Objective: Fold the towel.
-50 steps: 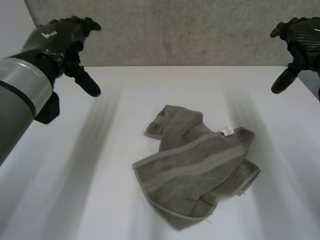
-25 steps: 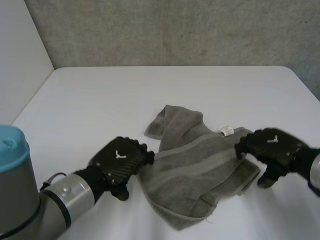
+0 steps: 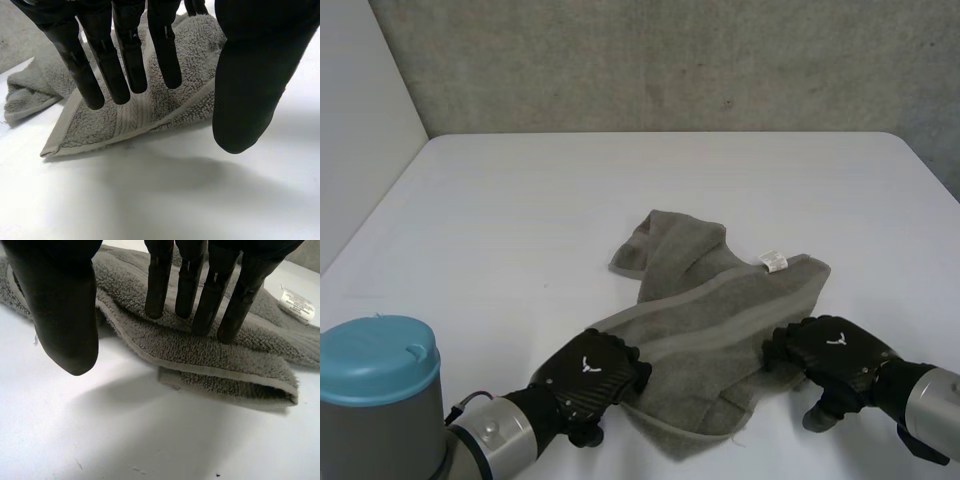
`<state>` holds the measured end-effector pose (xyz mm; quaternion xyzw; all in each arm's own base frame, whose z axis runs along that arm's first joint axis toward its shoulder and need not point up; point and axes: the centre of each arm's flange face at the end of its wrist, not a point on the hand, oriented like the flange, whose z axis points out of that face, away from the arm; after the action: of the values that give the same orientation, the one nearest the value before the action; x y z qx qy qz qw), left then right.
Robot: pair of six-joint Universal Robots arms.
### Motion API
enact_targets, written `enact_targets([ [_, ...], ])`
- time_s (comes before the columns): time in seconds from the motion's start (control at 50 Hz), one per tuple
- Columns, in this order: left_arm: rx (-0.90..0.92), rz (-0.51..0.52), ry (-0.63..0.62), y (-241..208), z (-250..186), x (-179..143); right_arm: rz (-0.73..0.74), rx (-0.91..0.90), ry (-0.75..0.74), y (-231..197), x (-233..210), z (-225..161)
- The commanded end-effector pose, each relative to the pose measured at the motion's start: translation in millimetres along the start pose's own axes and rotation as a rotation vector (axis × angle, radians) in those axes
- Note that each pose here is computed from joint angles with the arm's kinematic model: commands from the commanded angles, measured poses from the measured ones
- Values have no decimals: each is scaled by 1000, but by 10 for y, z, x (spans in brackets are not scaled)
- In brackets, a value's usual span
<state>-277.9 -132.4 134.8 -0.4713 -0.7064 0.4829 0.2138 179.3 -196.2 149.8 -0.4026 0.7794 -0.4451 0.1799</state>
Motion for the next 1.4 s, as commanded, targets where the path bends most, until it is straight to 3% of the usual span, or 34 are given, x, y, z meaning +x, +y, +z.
enact_targets([
  [0.02,13,12,11,8,33,40,8,-3,-3,62,8,51],
  [0.56,56,48,19,63,281,74,-47,14,0,83,-151,366],
  [1.04,173,89,-88,-169,498,-153,-25,122,60,-229,-2,532],
  [1.16,313,128,-232,-694,444,-459,-70,264,215,-807,352,513],
  [1.2,426,156,-346,-1110,412,-702,-165,396,305,-1299,467,410],
  [1.22,427,156,-346,-1112,411,-703,-165,396,305,-1301,468,410],
  [1.26,575,164,-499,-1636,344,-1052,-278,575,389,-1866,535,293],
  [1.28,576,164,-500,-1639,344,-1054,-279,576,390,-1869,535,292],
  [1.32,744,138,-641,-2169,179,-1339,-389,814,495,-2454,609,98],
  [1.34,745,138,-641,-2172,178,-1340,-390,815,496,-2456,609,96],
  [1.38,929,77,-744,-2624,-41,-1538,-453,1038,578,-2946,583,-132],
  [1.4,930,76,-744,-2626,-42,-1539,-453,1039,579,-2949,583,-134],
])
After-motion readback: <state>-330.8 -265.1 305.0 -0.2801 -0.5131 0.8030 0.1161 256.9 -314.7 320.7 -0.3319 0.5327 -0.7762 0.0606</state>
